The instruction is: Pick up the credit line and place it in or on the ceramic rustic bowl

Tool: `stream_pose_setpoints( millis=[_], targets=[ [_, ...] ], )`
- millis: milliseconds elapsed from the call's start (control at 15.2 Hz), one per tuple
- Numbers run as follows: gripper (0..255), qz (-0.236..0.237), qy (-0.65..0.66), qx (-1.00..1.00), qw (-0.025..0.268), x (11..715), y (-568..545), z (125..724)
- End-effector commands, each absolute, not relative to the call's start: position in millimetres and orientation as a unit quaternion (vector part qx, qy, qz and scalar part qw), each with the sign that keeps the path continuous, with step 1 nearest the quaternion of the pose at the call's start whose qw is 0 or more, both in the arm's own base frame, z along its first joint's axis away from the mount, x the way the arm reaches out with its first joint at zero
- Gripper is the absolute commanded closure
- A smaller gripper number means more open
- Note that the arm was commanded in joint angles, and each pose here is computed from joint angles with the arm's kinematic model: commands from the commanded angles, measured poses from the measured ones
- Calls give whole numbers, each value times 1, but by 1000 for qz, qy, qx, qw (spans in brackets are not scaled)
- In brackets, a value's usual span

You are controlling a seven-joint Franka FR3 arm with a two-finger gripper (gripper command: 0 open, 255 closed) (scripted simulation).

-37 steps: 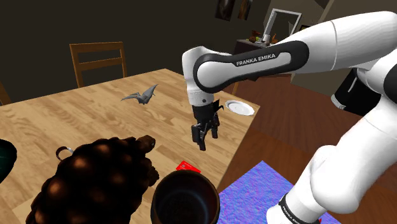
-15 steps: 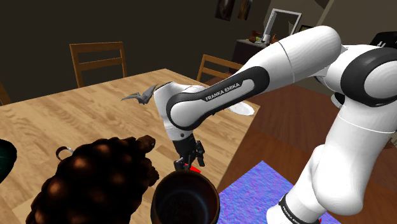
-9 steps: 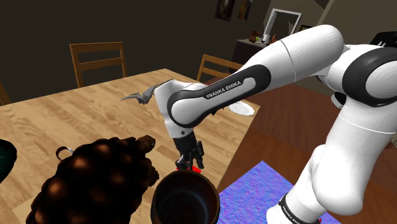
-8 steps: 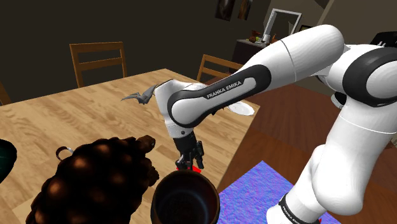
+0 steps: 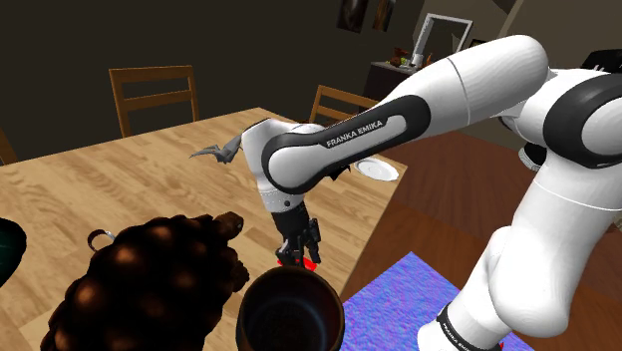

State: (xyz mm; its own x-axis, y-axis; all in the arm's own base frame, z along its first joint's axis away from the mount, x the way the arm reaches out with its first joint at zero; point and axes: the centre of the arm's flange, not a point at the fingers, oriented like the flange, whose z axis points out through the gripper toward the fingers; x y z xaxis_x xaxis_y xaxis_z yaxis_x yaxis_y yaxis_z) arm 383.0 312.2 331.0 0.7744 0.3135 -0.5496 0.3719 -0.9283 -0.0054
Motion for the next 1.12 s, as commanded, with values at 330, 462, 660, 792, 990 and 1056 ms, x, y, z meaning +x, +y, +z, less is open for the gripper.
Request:
stream_pose_setpoints(
  millis=[330, 462, 660, 792, 990, 1056],
  targets=[
    [255, -283, 182, 940, 52, 382, 313, 368],
    [255, -283, 182, 940, 52, 382, 313, 379],
    [255, -283, 182, 940, 52, 382, 313, 394],
    [255, -283, 182, 940, 52, 382, 313, 405],
    [255, -283, 182, 940, 52, 382, 313, 421],
    [255, -283, 182, 940, 52, 382, 313, 426]
  ],
)
